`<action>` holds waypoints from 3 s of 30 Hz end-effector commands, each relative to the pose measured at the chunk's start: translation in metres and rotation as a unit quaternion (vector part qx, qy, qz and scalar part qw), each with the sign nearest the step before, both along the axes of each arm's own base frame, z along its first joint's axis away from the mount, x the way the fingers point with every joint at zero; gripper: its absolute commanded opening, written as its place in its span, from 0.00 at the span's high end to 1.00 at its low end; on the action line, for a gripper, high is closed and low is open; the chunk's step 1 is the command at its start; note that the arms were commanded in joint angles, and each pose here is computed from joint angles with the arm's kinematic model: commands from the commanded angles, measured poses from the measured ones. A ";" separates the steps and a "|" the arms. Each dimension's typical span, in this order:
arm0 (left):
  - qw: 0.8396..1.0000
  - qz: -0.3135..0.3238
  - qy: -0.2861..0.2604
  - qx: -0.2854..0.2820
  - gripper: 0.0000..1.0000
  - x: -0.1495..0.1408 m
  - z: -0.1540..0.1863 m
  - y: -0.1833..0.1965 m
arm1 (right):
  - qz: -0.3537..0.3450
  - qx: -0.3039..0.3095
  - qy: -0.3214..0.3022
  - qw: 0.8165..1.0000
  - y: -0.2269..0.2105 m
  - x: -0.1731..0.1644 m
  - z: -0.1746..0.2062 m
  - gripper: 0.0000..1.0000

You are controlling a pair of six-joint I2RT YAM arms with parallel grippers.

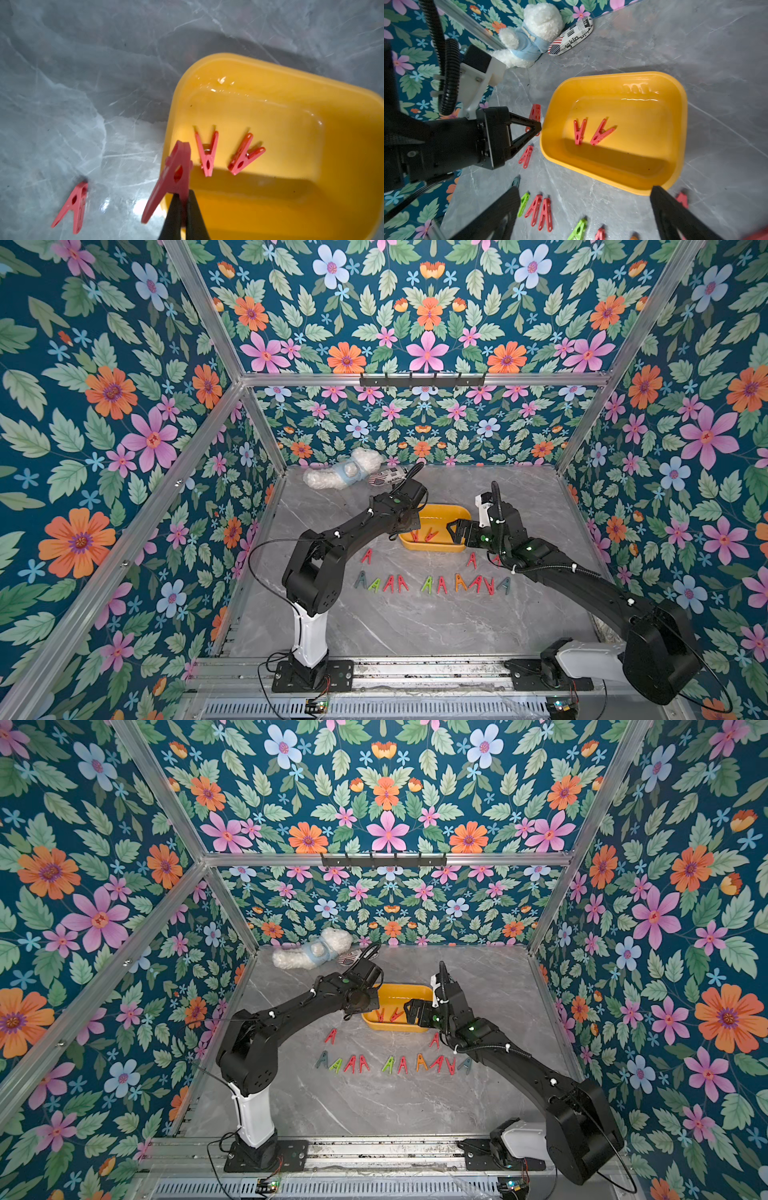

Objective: Take the clothespins out of the storage box
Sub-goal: Pick up the clothespin from the storage box, then place the clothespin at the center of the board, then pick up the clothespin from the storage box.

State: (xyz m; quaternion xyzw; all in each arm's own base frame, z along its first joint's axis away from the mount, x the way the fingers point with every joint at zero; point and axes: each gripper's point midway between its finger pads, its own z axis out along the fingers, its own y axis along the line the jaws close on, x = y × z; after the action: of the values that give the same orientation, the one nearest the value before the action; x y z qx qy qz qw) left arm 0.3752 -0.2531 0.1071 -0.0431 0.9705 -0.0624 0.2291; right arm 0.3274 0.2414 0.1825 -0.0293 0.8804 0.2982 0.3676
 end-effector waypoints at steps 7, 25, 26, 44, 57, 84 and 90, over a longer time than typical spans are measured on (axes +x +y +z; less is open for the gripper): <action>0.999 0.046 0.025 0.007 0.97 -0.037 -0.018 0.035 | 0.029 0.011 -0.012 0.999 0.029 0.003 0.006 0.01; 0.993 0.065 0.097 0.004 0.98 -0.069 -0.079 0.058 | 0.031 0.004 -0.003 1.000 0.037 0.002 -0.001 0.01; 0.993 0.069 0.098 0.008 0.98 -0.069 -0.079 0.060 | 0.031 0.004 -0.003 1.000 0.037 0.002 -0.001 0.01; 0.993 0.069 0.099 0.019 0.76 -0.071 -0.080 0.066 | 0.020 -0.013 0.003 1.000 0.039 0.013 -0.005 0.01; 0.999 0.037 -0.005 -0.029 0.58 -0.033 -0.003 0.050 | -0.015 -0.094 0.075 0.993 0.043 0.043 -0.057 0.37; 0.991 0.006 -0.081 -0.102 0.00 0.029 0.046 0.065 | -0.079 -0.159 0.173 0.969 0.054 0.103 -0.143 0.62; 0.991 0.008 -0.079 -0.109 0.00 0.033 0.045 0.071 | -0.074 -0.163 0.187 0.966 0.057 0.104 -0.157 0.67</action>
State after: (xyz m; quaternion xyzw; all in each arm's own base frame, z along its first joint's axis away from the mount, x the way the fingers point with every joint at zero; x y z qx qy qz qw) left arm 0.4033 -0.1797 0.1462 -0.0796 0.9406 -0.1588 0.2894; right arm 0.4346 0.3004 0.0312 0.0248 0.9664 0.1316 0.2192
